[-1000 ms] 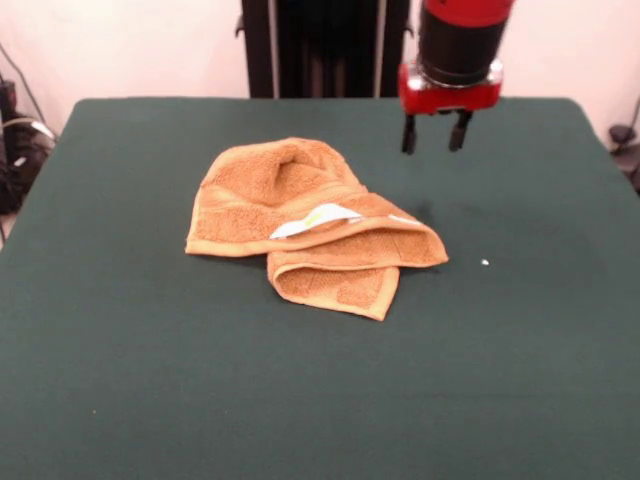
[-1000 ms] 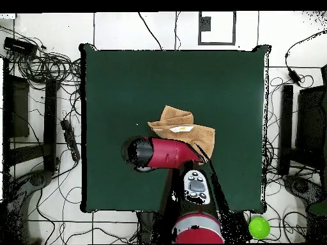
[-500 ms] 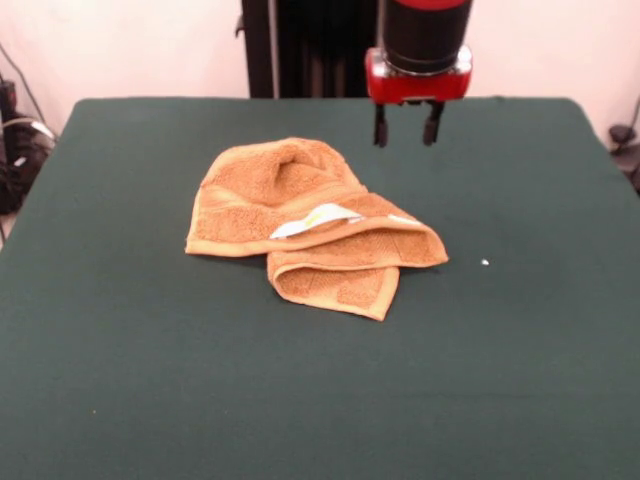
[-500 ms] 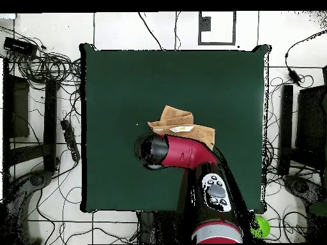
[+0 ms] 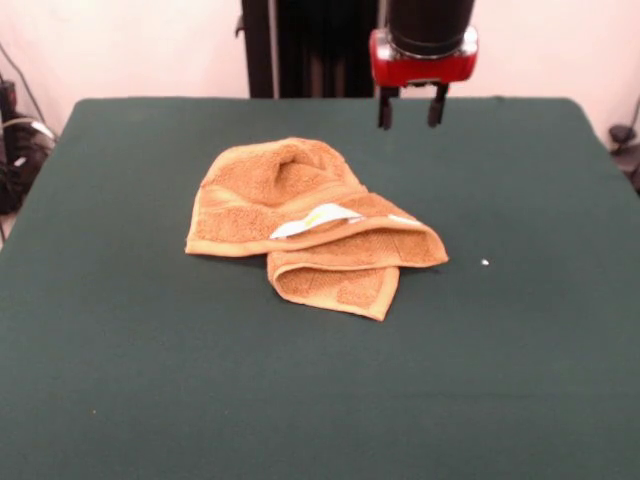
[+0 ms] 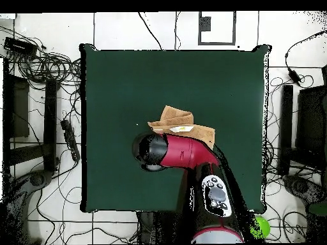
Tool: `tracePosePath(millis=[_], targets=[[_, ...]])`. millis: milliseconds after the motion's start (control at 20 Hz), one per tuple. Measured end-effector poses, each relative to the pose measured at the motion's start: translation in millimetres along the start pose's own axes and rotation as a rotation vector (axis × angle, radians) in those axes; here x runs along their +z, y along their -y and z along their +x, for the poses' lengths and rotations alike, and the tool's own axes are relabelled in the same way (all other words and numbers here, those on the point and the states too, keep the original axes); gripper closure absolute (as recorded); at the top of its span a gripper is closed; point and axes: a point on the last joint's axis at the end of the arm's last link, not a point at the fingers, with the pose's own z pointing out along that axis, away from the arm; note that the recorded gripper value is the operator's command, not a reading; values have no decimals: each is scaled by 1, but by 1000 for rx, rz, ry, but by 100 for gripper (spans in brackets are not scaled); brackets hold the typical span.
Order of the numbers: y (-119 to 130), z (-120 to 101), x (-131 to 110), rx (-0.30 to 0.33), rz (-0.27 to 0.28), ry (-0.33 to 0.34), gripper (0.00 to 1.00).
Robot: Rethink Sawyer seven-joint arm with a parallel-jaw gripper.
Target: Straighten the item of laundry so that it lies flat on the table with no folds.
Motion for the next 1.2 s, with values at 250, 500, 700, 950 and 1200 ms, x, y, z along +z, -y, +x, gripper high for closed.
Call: tracePosePath(millis=[250,500,700,950,1200], targets=[[0,1,-7,-1,-2,-14,0],[1,0,-7,-11,2,-13,0],[8,0,1,-30,14,-22,0],[20,-3,10,-47,26,-26,0],[35,-10,20,-57,40,-27,0]])
